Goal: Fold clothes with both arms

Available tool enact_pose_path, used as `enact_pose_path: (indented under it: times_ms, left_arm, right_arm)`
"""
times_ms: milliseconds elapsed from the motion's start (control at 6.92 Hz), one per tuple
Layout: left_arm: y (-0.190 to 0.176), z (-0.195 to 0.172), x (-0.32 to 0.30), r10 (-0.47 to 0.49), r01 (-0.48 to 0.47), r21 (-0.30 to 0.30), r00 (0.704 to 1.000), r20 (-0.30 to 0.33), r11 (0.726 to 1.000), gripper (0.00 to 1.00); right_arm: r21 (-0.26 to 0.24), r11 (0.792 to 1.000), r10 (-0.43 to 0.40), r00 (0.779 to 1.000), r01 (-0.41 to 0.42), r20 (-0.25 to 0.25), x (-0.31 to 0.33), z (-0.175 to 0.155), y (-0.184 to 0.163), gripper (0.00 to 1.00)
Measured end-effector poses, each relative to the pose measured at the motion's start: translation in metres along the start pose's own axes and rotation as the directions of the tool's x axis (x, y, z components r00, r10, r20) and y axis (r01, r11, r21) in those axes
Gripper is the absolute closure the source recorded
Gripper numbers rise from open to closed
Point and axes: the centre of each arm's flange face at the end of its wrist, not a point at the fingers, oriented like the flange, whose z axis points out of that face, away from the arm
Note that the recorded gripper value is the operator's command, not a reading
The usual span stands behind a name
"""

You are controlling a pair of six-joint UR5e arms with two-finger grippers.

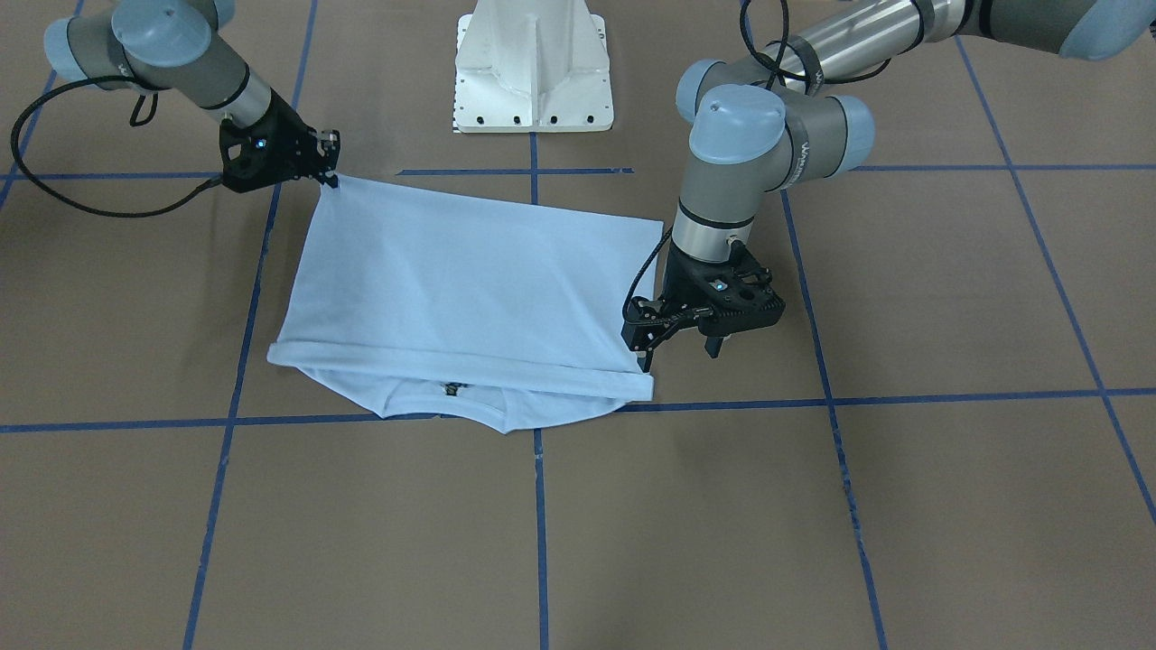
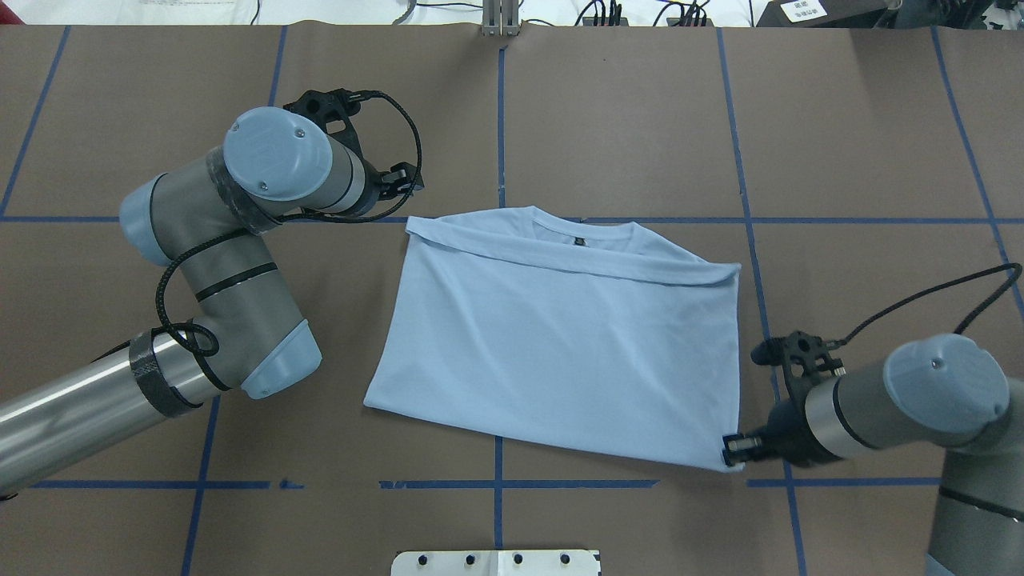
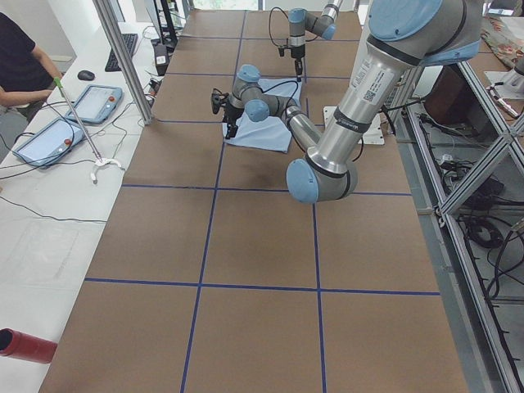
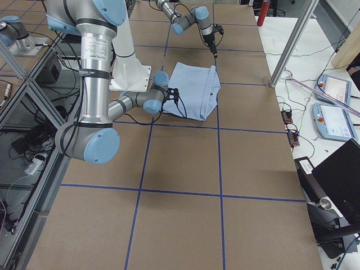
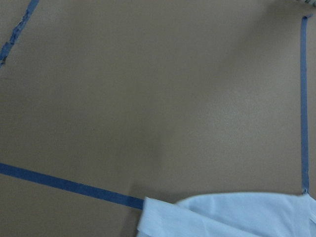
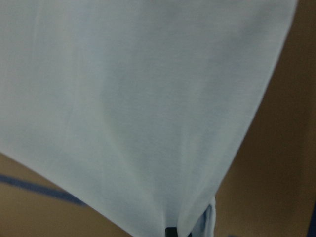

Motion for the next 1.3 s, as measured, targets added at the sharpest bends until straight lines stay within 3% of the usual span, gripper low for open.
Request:
enact_pose_path:
  times_ms: [144,289,433,578,722,1011,1155,1300]
  left_arm:
    - [0.002,-0.004,0.001,0.002,-0.002,0.002,1.0,-0.007,1.0,0.0]
    - [0.005,-0.008,0.002,0.004,-0.004,0.001,1.0,-0.015,1.0,0.0]
    - [0.01,-0.014,0.005,0.01,-0.01,-0.005,1.0,-0.028,1.0,0.0]
    - [0.021,-0.02,0.008,0.008,-0.009,-0.029,0.999,-0.044,1.0,0.0]
    - [0.041,-0.025,0.008,-0.024,0.019,-0.081,0.998,-0.059,0.997,0.0]
    - [0.12,-0.032,-0.004,-0.167,0.155,-0.216,0.985,-0.04,0.964,0.06]
    - [0.165,-0.035,-0.009,-0.258,0.25,-0.27,0.966,0.006,0.93,0.06]
    - [0.203,-0.034,-0.011,-0.319,0.327,-0.286,0.945,0.074,0.901,0.07]
  right_arm:
    - [-0.089,0.995,-0.049,0.999,0.049,0.006,-0.01,0.01,0.041,0.01]
    - [-0.16,0.983,-0.085,0.996,0.086,0.014,-0.017,0.02,0.07,0.0]
    - [-0.196,0.975,-0.1,0.995,0.103,0.021,-0.021,0.023,0.083,0.0]
    - [-0.185,0.978,-0.096,0.995,0.1,0.03,-0.022,0.018,0.079,0.0]
    - [-0.119,0.99,-0.075,0.996,0.081,0.052,-0.02,-0.001,0.056,0.0]
    - [0.082,0.996,-0.032,0.994,0.024,0.106,-0.008,-0.051,-0.007,0.0]
    - [0.178,0.984,-0.012,0.993,-0.01,0.122,-0.001,-0.077,-0.038,0.0]
    - [0.25,0.968,0.004,0.992,-0.037,0.129,0.005,-0.095,-0.064,0.0]
